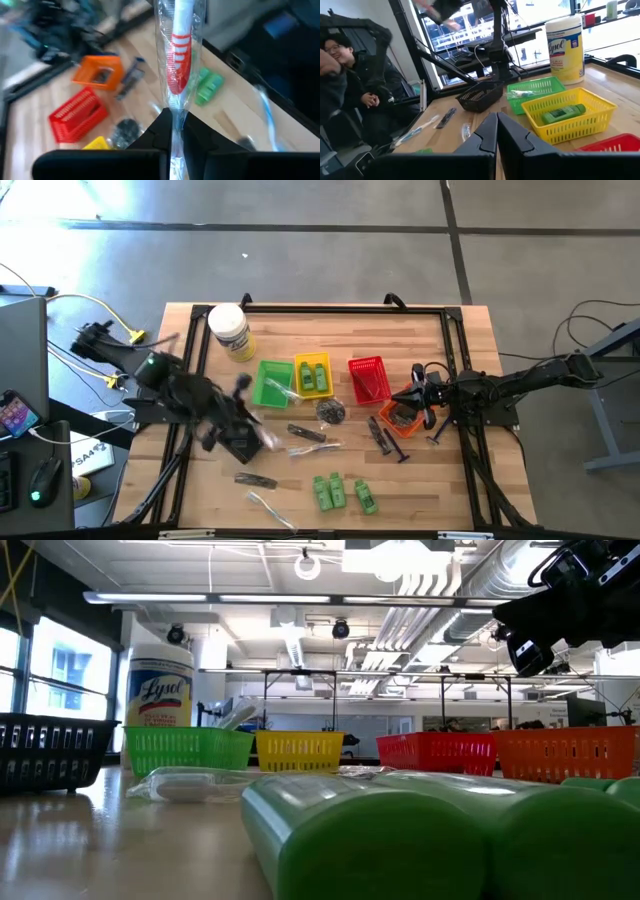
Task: Pick & Place Travel size toiletries
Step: Put the red toothbrush into green basket, then put the left blue razor into the black basket
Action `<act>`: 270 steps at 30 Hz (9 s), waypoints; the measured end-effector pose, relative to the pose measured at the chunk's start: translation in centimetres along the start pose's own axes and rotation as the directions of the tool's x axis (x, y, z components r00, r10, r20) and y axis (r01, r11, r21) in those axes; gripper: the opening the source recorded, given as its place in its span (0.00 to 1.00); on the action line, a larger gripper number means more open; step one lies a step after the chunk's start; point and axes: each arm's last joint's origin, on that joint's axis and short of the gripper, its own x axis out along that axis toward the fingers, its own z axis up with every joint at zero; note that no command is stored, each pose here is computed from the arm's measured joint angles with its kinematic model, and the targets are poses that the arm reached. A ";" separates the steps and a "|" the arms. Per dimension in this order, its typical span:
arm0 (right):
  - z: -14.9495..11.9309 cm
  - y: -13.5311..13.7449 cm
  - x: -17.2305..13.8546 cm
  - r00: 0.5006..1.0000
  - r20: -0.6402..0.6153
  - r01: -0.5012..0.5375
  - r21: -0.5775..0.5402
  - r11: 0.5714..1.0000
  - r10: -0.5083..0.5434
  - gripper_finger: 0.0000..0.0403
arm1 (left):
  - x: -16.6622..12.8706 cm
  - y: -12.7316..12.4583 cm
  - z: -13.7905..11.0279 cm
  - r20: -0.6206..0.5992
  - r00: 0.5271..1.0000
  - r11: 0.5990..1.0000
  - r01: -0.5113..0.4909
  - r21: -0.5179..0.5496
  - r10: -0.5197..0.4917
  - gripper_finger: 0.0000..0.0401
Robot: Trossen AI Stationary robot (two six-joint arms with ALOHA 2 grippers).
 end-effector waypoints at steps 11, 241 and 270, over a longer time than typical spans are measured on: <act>0.0 0.0 0.0 1.000 0.003 0.011 -0.009 1.000 -0.011 0.00 | -1.2 -1.5 -11.6 0.377 0.904 0.970 -0.134 -0.202 0.203 0.05; -0.3 -0.2 0.8 0.998 0.002 0.060 0.011 0.998 -0.060 0.00 | 1.9 -1.2 -22.9 0.294 0.883 0.916 -0.285 -0.281 0.365 0.00; 0.1 0.5 0.7 0.998 0.057 0.020 -0.016 1.000 -0.019 0.00 | 3.5 -1.2 -24.0 0.140 0.944 0.904 -0.233 -0.359 0.299 0.00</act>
